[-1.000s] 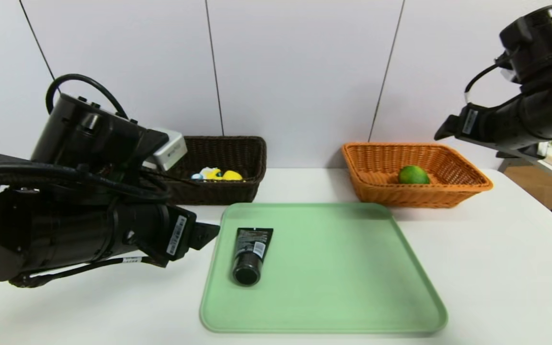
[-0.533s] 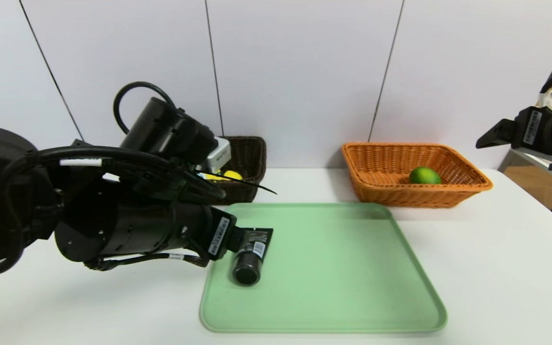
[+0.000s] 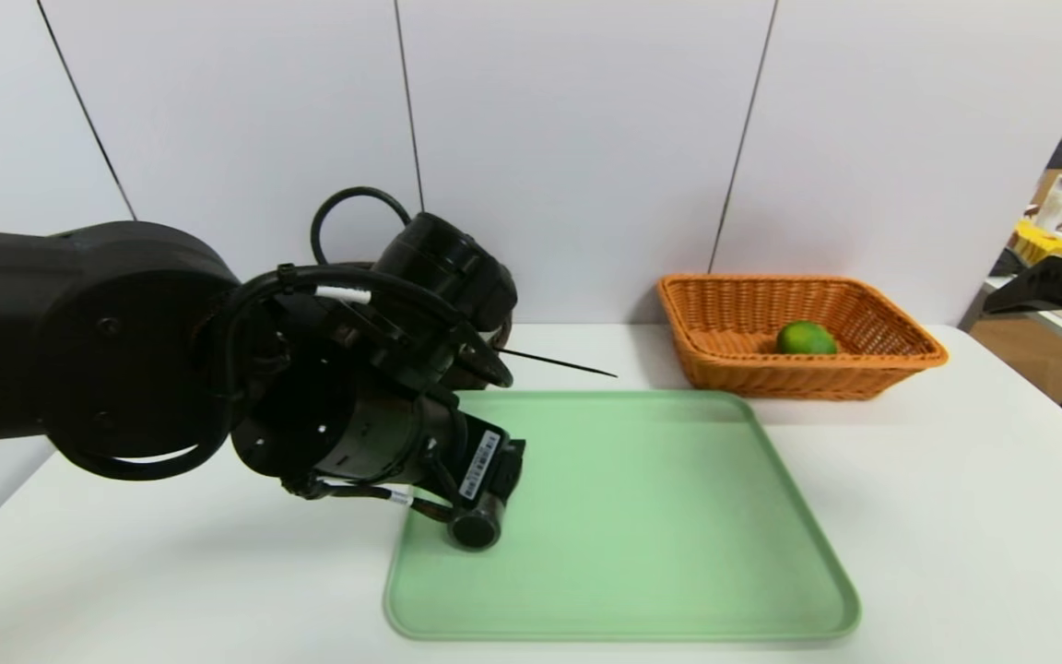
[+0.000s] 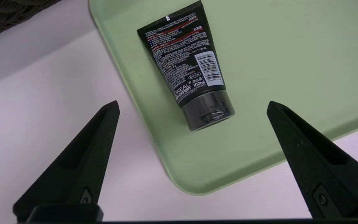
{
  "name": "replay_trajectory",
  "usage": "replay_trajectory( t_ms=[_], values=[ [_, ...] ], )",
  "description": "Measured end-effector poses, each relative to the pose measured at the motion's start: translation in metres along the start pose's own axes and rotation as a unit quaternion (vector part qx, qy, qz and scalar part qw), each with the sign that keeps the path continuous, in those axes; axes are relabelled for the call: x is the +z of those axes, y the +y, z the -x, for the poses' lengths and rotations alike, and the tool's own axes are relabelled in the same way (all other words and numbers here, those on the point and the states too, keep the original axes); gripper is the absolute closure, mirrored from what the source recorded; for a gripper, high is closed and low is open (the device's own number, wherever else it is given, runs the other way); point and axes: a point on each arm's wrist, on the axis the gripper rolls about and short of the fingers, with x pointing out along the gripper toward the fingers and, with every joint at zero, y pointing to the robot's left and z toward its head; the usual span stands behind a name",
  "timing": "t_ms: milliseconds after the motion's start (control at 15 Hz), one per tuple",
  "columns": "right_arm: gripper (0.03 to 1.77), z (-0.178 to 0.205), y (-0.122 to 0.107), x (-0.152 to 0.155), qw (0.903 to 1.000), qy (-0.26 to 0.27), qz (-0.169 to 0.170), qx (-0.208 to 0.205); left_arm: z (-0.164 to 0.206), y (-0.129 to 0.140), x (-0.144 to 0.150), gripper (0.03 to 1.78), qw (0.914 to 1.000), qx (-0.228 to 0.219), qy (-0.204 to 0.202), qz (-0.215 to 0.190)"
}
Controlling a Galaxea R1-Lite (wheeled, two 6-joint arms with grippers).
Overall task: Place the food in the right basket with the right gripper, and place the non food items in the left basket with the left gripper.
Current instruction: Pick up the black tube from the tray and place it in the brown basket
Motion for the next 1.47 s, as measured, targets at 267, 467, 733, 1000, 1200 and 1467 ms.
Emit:
replay_trajectory(
  t_ms=[267,467,733,1000,1200,1467],
  values=[
    [0.11,0.007,-0.006,-0.006,1.0,-0.001,-0.001,0.001,-0.018,-0.008,0.007,0.12,0.9999,0.003,0.011,-0.003],
    [0.11,0.009,-0.01,-0.011,1.0,0.001,0.0,0.0,-0.036,-0.014,0.011,0.12,0.9997,0.005,0.023,-0.003],
    [0.11,0.011,-0.011,-0.014,1.0,0.003,0.0,0.003,-0.052,-0.019,0.01,0.12,0.9976,0.019,0.065,0.015],
    [0.11,0.011,-0.01,-0.014,1.0,0.002,0.002,0.007,-0.056,-0.02,0.008,0.12,0.9948,0.029,0.094,0.025],
    [0.11,0.012,-0.01,-0.013,1.0,0.0,0.003,0.009,-0.06,-0.021,0.008,0.12,0.9944,0.029,0.098,0.027],
    [0.11,0.012,-0.009,-0.013,1.0,-0.001,0.003,0.009,-0.067,-0.024,0.011,0.12,0.9938,0.03,0.096,0.048]
  ],
)
